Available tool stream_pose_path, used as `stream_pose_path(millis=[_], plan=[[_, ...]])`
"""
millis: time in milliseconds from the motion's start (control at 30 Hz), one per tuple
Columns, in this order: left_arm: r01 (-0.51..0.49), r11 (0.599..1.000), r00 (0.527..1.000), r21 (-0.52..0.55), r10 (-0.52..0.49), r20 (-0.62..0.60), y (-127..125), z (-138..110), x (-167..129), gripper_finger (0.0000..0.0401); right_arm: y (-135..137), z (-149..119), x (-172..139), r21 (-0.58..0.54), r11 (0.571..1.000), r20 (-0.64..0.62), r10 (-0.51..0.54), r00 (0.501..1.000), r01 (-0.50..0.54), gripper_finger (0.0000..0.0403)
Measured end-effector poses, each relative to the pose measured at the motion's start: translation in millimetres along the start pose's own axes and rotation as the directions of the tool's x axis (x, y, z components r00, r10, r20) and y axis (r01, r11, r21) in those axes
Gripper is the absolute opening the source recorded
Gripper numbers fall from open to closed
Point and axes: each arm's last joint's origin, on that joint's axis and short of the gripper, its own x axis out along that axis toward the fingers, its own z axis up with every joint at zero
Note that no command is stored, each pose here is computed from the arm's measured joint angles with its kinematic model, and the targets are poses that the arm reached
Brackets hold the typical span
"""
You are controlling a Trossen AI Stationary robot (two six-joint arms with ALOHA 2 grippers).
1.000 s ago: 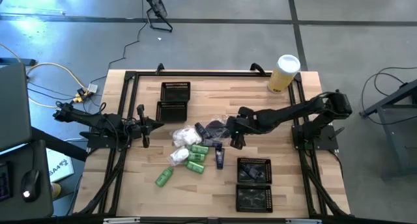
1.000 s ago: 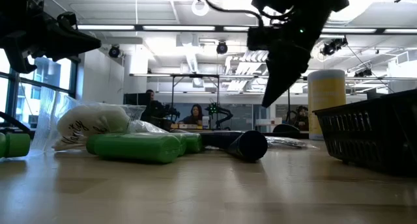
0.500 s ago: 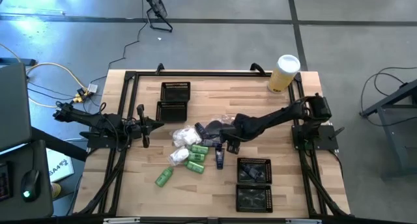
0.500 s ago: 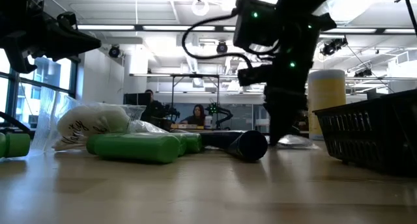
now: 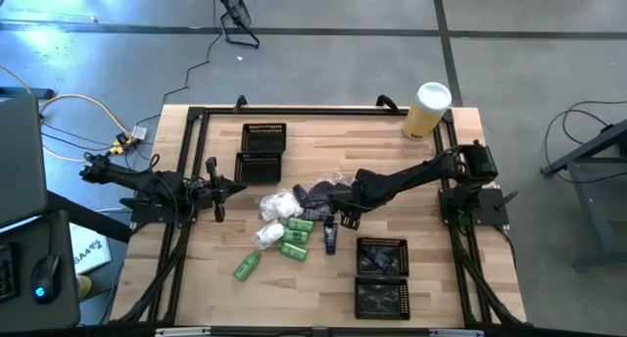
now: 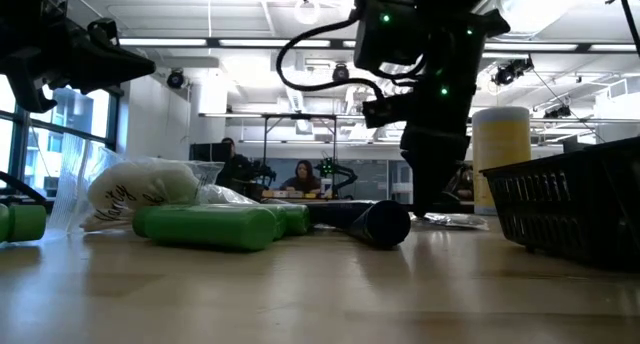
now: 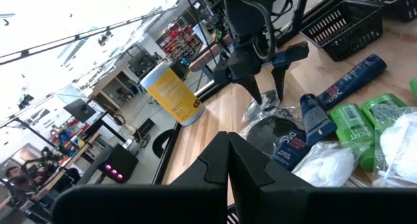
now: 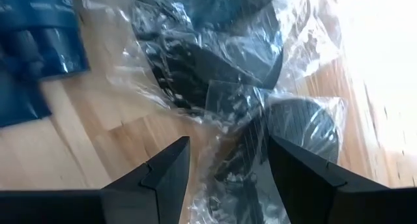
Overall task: Pick & Place Travel size toiletries
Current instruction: Put the black hairbrush into the top black basket
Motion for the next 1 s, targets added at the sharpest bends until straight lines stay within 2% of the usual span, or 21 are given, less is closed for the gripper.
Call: stream_pose_path(millis=[433, 667, 767, 900, 1000], plan=[[0.001, 1.000, 1.000, 0.001, -0.001, 0.000, 0, 0, 0, 0.0000, 8, 1, -1, -0.001, 1.000, 0.042, 0.004, 0.999, -0.004, 0.0199], [0.001, 1.000, 1.000, 0.001, -0.001, 0.000, 0, 0, 0, 0.0000, 13, -1, 14, -0.021, 0.999, 0.018, -0.029, 0.999, 0.030, 0.0199], [0.001, 1.000, 1.000, 0.001, -0.001, 0.000, 0, 0, 0, 0.0000, 14, -2, 16, -0.028, 0.995, 0.039, -0.099, 0.994, 0.100, 0.0199], [0.001, 1.000, 1.000, 0.001, -0.001, 0.000, 0, 0, 0, 0.0000, 14, -2, 16, -0.027, 0.994, 0.039, -0.105, 0.994, 0.106, 0.0198], [0.001, 1.000, 1.000, 0.001, -0.001, 0.000, 0, 0, 0, 0.0000, 14, -3, 16, -0.002, 0.995, 0.034, -0.098, 0.995, 0.099, 0.0184]])
